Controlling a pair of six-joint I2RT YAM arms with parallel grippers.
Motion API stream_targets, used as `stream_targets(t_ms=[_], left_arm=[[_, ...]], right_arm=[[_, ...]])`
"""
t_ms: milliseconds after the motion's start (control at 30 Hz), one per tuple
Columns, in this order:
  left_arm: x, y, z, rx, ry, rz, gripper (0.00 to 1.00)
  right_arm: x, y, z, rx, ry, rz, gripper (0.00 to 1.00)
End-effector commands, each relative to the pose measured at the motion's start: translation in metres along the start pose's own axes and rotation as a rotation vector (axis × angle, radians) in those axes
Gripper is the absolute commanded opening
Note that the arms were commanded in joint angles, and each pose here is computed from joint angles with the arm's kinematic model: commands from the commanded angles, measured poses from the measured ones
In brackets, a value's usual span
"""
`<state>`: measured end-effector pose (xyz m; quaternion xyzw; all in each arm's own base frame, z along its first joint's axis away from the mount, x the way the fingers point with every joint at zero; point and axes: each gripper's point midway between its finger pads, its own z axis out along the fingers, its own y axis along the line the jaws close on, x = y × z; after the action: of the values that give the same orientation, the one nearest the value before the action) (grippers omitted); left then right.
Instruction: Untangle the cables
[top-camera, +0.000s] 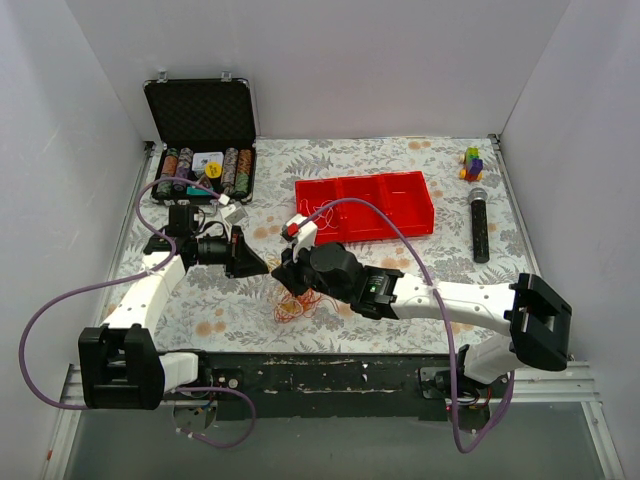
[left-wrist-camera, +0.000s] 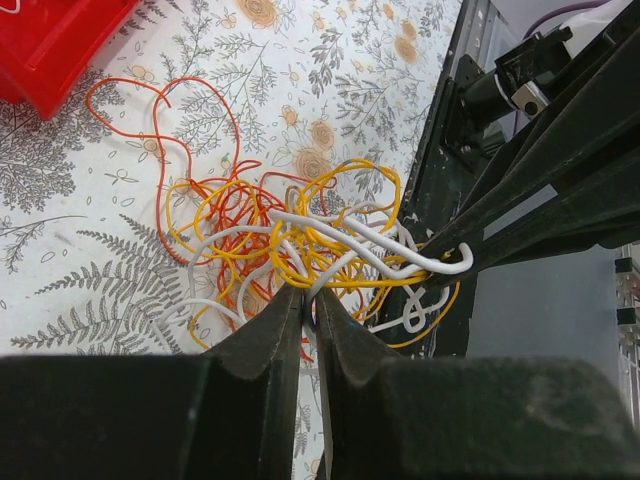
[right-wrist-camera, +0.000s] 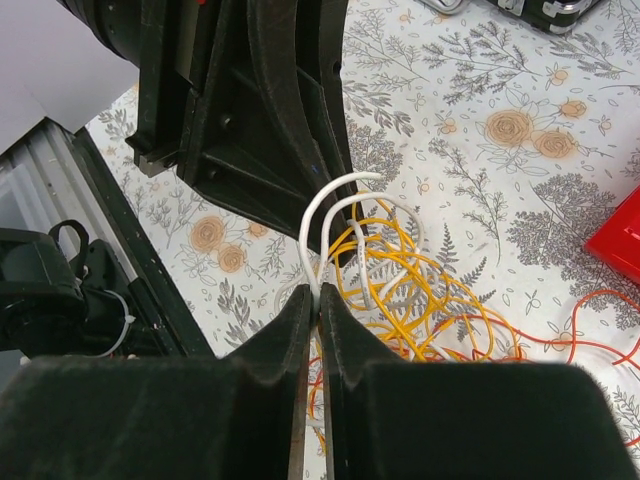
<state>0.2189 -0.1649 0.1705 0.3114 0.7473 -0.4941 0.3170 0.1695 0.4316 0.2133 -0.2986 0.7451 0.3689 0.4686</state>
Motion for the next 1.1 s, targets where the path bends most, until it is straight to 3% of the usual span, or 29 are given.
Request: stream_targets(t_ms=[0,233,367,600,800,1067], left_arm=[[-0.006,-0.007,-0.004,-0.004,-0.007,0.06,0.08],[-0.006,-0.007,-0.005,-0.014,0.0,0.068,0.05],[-0.006,-0.006,-0.005,-0.018,0.001,0.065,0.05],[-0.006,-0.003,-0.007,-0.041,0.008,0.078,0.04],[-0.005,0.0,-0.006,-0.051,0.014,0.068,0.05],[0.004,0.027,-0.005,-0.16,0.028,0.041,0.05]], right_arm=[[-0.036,0.011,0.005,-0.028,-0.103,0.038,0.13],[-0.039,0.014,0.005,-0.046,-0.107,0.046,0.13],[-0.039,0.016,0.006,-0.054,-0.108,0.045,0.19],[-0.039,0.015,0.007,-0.051,-0.102,0.05,0.01],[-0.042,0.014,0.004,-0.038,-0.104,0.046,0.01],[-0.106,0.008,-0.035,0.008,-0.252,0.012,0.01]])
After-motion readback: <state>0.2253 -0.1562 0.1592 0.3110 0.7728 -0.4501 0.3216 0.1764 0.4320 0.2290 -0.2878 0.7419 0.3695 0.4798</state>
